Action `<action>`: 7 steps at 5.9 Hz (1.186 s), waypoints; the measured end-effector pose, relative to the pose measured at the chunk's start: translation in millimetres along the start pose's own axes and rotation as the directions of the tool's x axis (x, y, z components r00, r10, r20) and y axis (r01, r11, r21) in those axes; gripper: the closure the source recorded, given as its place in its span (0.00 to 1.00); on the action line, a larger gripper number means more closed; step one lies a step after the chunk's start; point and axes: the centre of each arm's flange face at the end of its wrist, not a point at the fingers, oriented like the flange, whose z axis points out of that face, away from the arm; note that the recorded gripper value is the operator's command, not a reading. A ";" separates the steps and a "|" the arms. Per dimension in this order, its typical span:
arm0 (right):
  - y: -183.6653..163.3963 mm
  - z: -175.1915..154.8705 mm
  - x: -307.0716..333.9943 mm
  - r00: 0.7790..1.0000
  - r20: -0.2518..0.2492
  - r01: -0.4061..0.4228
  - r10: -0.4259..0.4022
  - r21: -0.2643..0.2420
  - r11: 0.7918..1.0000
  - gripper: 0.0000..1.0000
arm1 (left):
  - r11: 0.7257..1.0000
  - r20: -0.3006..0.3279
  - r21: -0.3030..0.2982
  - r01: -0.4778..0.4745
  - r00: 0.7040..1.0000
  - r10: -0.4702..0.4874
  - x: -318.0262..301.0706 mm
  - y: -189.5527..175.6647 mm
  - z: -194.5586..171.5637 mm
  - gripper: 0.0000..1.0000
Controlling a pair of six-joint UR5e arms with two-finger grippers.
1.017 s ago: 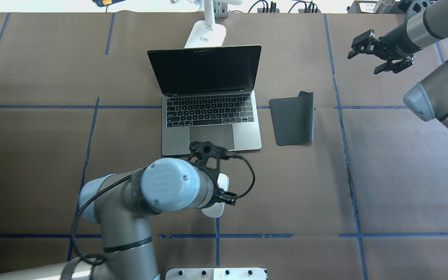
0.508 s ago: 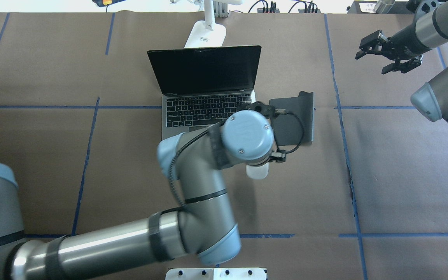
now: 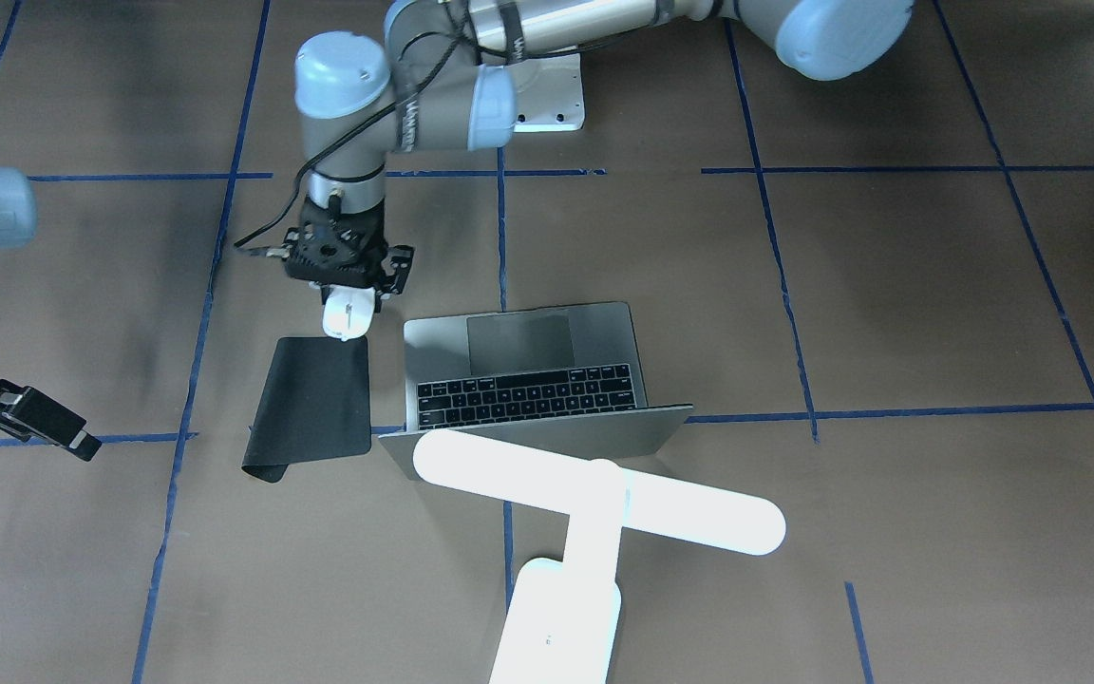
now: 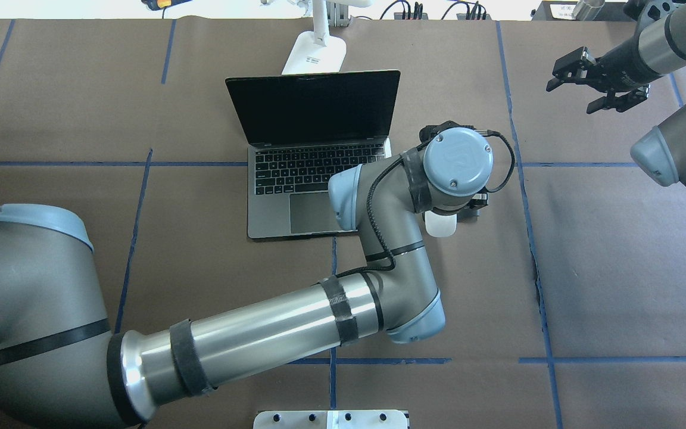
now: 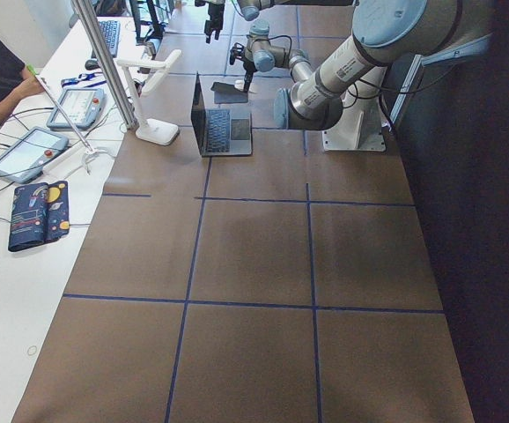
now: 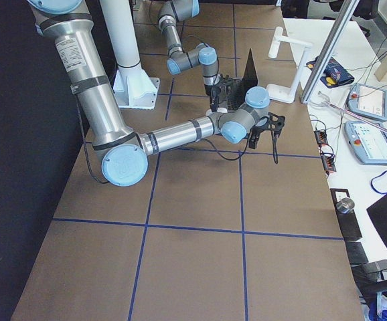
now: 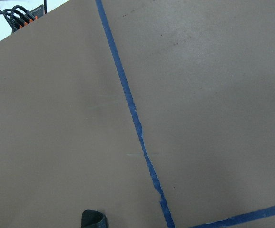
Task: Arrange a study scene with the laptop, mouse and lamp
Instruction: 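Carry the white mouse with the left gripper over the mouse pad, then lower the mouse onto the pad and open the left gripper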
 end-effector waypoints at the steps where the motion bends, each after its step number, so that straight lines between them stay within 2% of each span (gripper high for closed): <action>1: 0.5 0.1 0.1 1.000 0.001 0.001 -0.001 -0.002 1.000 0.00 | 1.000 0.004 0.015 0.023 1.000 -0.023 14.4 -11.7 9.3 0.96; 2: 1.1 0.4 0.2 1.000 0.002 0.001 -0.001 -0.006 1.000 0.00 | 0.998 0.018 0.037 0.047 0.999 -0.048 25.6 -21.1 19.3 0.94; 4: 2.1 -0.3 -0.6 1.000 0.005 0.003 -0.003 -0.007 1.000 0.00 | 0.994 0.023 0.082 0.068 0.997 -0.070 22.7 -27.8 35.6 0.65; 6: 4.4 -4.4 -4.6 1.000 0.013 0.009 -0.009 -0.004 1.000 0.00 | 0.991 0.008 0.102 0.085 0.996 -0.086 17.0 -28.9 44.7 0.24; 7: 7.1 -8.0 -6.0 1.000 0.018 0.011 -0.011 -0.002 1.000 0.00 | 0.990 0.000 0.106 0.088 0.996 -0.089 15.6 -30.2 45.7 0.16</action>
